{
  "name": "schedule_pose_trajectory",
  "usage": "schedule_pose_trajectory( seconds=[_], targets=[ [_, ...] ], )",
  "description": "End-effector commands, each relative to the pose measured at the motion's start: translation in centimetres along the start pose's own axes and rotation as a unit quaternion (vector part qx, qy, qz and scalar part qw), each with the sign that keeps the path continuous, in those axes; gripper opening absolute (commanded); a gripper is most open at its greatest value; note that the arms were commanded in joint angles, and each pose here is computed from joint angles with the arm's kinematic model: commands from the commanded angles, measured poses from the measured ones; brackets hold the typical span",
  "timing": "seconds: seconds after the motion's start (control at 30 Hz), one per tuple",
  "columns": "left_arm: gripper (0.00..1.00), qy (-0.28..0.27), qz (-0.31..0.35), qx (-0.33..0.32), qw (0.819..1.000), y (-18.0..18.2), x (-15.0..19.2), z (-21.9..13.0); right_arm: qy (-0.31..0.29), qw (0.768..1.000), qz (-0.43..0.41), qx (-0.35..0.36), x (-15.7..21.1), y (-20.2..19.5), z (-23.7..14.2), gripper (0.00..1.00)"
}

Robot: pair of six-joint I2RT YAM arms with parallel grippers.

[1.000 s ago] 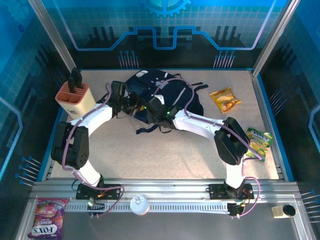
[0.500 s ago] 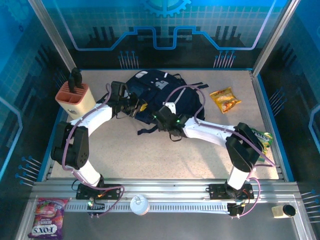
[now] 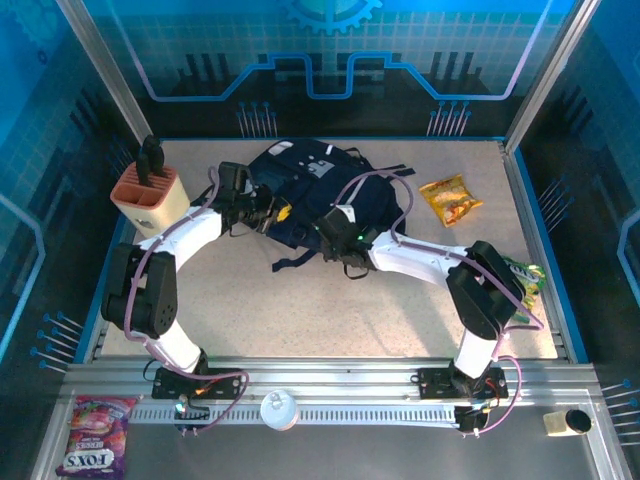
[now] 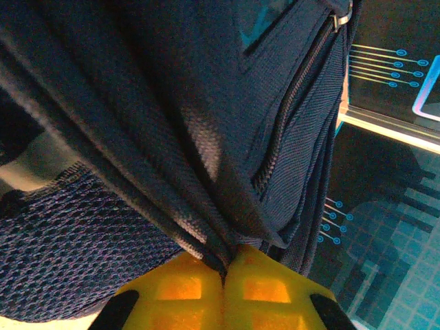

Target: Pack books, pencil case, and school supplies into a backpack

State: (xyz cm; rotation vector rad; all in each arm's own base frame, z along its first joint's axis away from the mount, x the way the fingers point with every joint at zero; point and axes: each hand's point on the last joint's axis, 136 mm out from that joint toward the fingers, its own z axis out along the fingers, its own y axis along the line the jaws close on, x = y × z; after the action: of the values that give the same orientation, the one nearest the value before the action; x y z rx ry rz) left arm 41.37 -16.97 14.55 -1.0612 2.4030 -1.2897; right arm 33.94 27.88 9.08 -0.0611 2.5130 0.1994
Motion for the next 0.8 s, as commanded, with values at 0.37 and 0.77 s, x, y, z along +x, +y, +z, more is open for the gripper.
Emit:
schedule_pose_trajectory(
  seconds=[0.37,0.77],
  targets=[
    [0.0,0.004,0.02,0.012,1.0,-0.9,-0.5,-0.7,-0.047,0.997,0.014,0.052,-1.9,-3.3,-0.9,0.08],
    [0.0,-0.033,0.051,-0.022,0.998,0.8,-4.0,-0.7,-0.062,0.998,-0.003,0.029,-2.4,-6.9,-3.4,0.0]
  ],
)
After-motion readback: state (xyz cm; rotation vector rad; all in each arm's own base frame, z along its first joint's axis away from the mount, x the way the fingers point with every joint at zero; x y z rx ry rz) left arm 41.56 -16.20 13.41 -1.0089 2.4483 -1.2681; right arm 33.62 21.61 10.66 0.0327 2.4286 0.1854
